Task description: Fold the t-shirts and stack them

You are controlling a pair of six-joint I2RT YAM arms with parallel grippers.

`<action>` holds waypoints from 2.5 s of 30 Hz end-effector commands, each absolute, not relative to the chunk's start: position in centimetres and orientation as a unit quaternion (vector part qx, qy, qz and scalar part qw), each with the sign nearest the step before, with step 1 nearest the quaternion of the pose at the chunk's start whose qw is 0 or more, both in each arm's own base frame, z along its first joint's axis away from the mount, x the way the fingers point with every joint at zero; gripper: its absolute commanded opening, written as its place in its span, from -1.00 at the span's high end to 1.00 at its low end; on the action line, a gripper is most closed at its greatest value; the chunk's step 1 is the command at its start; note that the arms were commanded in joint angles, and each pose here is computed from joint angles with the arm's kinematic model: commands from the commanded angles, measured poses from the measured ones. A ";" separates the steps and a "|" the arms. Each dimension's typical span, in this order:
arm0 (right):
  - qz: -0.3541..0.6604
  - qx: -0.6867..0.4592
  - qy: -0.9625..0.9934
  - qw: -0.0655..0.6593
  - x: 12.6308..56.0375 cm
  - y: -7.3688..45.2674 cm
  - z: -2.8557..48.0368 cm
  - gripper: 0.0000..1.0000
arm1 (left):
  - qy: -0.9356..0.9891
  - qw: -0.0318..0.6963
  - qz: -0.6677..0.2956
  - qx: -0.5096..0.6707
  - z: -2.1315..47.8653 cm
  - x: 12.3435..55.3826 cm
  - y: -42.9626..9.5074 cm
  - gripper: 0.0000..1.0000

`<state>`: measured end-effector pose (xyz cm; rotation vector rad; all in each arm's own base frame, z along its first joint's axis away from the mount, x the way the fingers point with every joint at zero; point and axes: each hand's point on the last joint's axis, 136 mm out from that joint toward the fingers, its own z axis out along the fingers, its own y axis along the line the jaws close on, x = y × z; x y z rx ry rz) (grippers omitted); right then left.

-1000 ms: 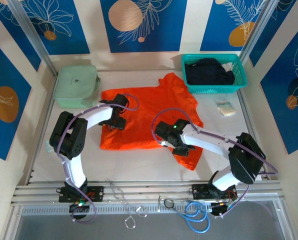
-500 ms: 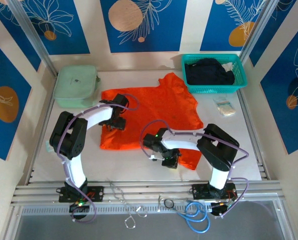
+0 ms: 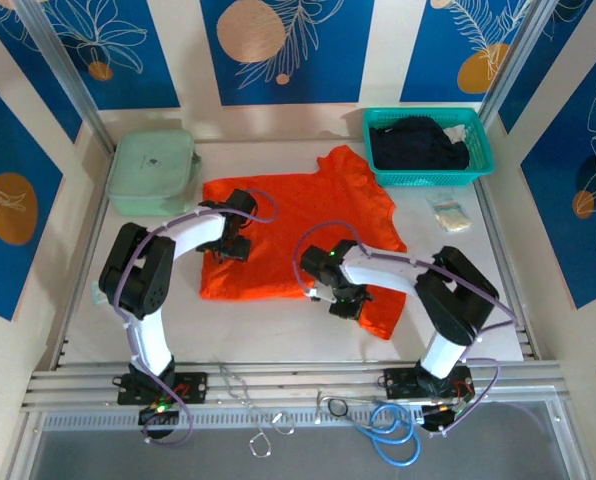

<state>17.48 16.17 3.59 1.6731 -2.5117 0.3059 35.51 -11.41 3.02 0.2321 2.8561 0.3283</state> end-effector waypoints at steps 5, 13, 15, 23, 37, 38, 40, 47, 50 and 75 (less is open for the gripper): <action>0.084 0.566 -0.819 0.049 15.8 16.7 4.1 0.26 | 0.982 0.121 0.121 0.078 3.3 34.9 -10.6 -0.71; 0.093 0.556 -0.819 0.105 15.7 16.2 1.1 0.24 | 0.982 0.120 0.124 0.080 3.3 34.8 -10.5 -0.71; 0.111 0.543 -0.823 0.123 16.5 15.5 0.2 0.28 | 0.982 0.121 0.124 0.080 3.4 34.8 -10.5 -0.71; 0.109 0.538 -0.824 0.139 16.8 15.2 0.4 1.00 | 0.982 0.119 0.123 0.081 3.3 34.5 -10.4 -0.71; -0.173 0.588 -0.787 0.070 8.9 19.4 9.7 1.00 | 0.983 0.119 0.115 0.078 3.3 34.3 -10.6 -0.71; -0.175 0.587 -0.786 0.081 8.8 19.5 9.3 1.00 | 0.983 0.118 0.115 0.079 3.2 34.2 -10.5 -0.71; -0.169 0.584 -0.788 0.101 9.0 19.7 8.4 1.00 | 0.983 0.119 0.115 0.078 3.3 34.2 -10.5 -0.71; -0.097 0.550 -0.825 0.091 12.8 19.1 6.5 0.00 | 0.983 0.118 0.115 0.084 3.3 34.0 -10.4 -0.71; -0.097 0.528 -0.843 0.042 14.6 18.8 7.8 -0.43 | 0.982 0.119 0.118 0.085 3.3 34.2 -10.4 -0.71; 0.143 0.116 -0.974 0.134 28.2 1.5 -1.2 1.00 | 0.990 0.097 0.092 0.047 2.1 33.7 -10.9 -0.83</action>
